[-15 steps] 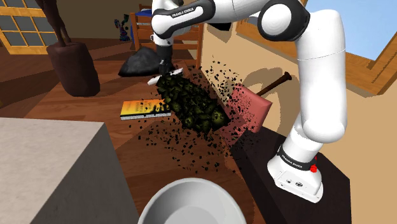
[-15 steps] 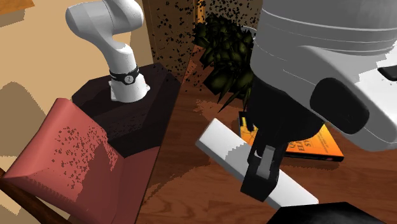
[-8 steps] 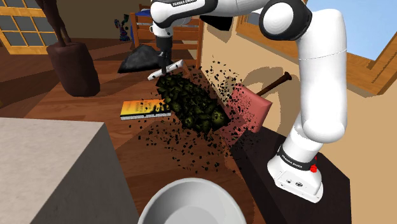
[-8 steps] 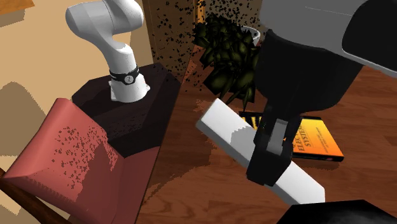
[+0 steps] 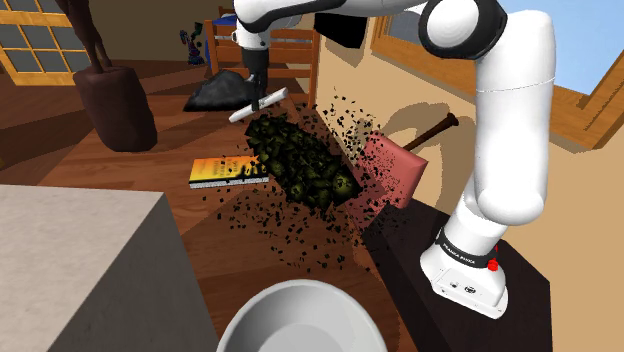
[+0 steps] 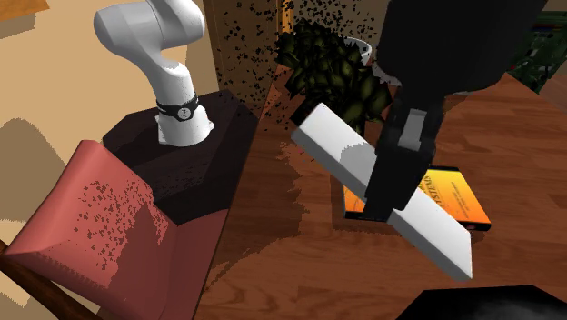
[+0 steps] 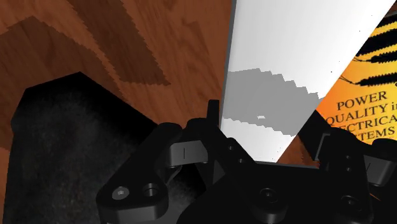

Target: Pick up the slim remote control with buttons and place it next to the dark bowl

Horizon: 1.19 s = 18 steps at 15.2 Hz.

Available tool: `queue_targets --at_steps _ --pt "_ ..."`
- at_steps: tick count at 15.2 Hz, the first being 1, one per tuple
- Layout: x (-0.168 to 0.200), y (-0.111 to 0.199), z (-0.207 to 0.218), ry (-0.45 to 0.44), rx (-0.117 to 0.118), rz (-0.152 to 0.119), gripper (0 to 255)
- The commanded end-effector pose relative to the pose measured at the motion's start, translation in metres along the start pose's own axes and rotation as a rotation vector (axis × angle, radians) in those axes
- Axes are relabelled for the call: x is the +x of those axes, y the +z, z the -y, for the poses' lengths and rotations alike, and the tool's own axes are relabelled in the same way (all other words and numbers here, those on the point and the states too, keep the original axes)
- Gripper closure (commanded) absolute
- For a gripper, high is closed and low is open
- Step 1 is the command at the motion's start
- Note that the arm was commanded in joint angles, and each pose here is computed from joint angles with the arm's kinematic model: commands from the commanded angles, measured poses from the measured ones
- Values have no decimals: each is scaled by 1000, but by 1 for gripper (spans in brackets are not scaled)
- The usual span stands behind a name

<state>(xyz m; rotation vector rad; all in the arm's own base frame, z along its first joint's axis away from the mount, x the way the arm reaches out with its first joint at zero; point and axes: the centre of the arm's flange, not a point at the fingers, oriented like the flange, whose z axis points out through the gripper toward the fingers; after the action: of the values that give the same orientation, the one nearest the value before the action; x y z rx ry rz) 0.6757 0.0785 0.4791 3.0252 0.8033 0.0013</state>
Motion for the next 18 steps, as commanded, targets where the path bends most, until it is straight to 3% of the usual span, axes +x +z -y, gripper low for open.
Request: queue_targets --at_steps 1,18 --pt "-4 -2 25 0 -1 -2 255" --pt "-36 -5 247 0 -1 -2 255"
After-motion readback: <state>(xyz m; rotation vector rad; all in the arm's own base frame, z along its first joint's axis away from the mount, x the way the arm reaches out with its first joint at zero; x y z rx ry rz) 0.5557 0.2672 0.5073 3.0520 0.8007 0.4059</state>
